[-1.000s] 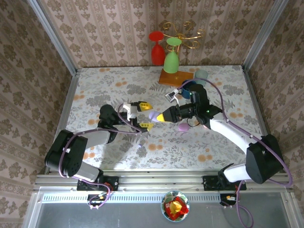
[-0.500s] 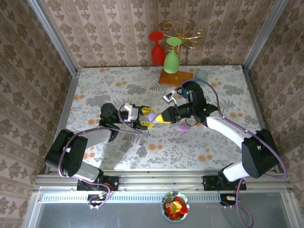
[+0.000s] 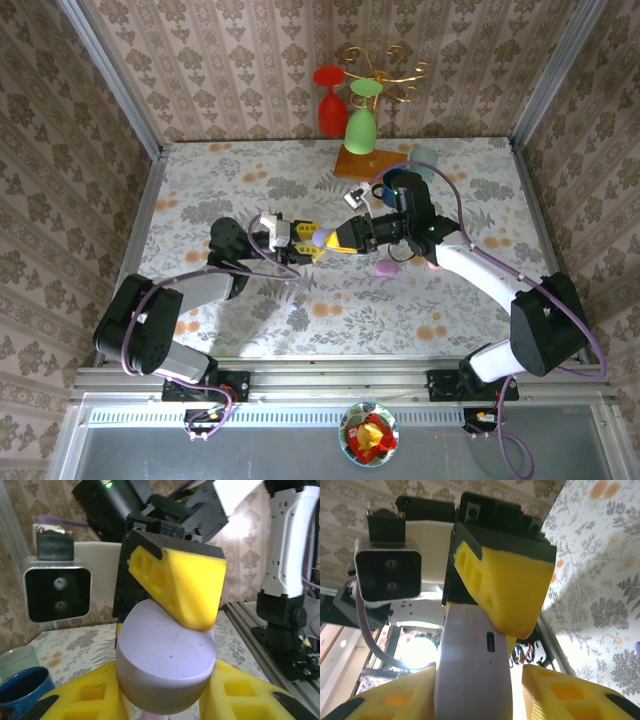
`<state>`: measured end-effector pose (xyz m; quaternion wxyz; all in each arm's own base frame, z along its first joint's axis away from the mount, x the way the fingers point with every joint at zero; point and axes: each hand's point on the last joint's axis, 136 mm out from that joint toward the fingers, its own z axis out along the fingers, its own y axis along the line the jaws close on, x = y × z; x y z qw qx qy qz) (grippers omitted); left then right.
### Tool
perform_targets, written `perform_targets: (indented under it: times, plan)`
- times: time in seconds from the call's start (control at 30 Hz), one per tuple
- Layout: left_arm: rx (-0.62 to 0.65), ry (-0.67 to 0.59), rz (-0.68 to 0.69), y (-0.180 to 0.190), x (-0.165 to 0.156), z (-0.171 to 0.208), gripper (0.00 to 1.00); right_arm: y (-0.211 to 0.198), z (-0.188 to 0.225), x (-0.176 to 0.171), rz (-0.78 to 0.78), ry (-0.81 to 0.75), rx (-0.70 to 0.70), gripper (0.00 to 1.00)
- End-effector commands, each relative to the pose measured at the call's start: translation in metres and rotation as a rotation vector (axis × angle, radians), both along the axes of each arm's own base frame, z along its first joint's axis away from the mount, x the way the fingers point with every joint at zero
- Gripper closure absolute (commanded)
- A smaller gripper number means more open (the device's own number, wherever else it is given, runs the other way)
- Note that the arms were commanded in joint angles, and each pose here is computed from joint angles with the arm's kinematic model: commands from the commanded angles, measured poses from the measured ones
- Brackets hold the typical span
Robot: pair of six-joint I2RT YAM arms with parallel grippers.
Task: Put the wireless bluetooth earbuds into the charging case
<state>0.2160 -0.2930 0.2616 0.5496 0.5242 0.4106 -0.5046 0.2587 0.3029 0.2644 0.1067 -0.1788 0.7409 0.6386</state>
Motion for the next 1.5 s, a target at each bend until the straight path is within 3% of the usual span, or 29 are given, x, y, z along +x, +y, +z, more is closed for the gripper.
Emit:
perform_targets:
  times: [0.0, 0.33, 0.57, 0.63, 0.7, 0.77, 1.23, 1.47]
  plan:
    - [-0.036, 0.016, 0.026, 0.002, -0.003, 0.016, 0.83, -0.002, 0.007, 0.019, -0.121, -0.017, 0.006, 0.58]
    - [-0.041, 0.061, 0.127, 0.009, 0.019, 0.008, 0.84, -0.012, 0.01, 0.03, -0.194, -0.015, 0.018, 0.56]
    - [-0.043, 0.064, 0.151, 0.009, 0.026, 0.006, 0.82, -0.011, 0.011, 0.031, -0.187, 0.005, 0.038, 0.85]
    - [-0.041, 0.064, 0.151, 0.008, 0.027, 0.005, 0.74, -0.01, 0.014, 0.032, -0.186, 0.005, 0.054, 0.87]
    - [-0.04, 0.046, 0.152, 0.007, 0.026, 0.004, 0.55, -0.009, 0.017, 0.032, -0.181, 0.006, 0.063, 0.88]
    - [-0.039, 0.032, 0.153, 0.008, 0.024, 0.003, 0.45, -0.009, 0.021, 0.032, -0.174, 0.007, 0.077, 0.89]
    - [-0.049, -0.01, 0.141, 0.006, 0.023, 0.011, 0.44, -0.004, 0.021, 0.03, -0.116, 0.065, 0.137, 0.9]
    - [-0.05, -0.019, 0.12, 0.002, 0.022, 0.013, 0.48, -0.003, 0.017, 0.031, -0.114, 0.077, 0.133, 0.91]
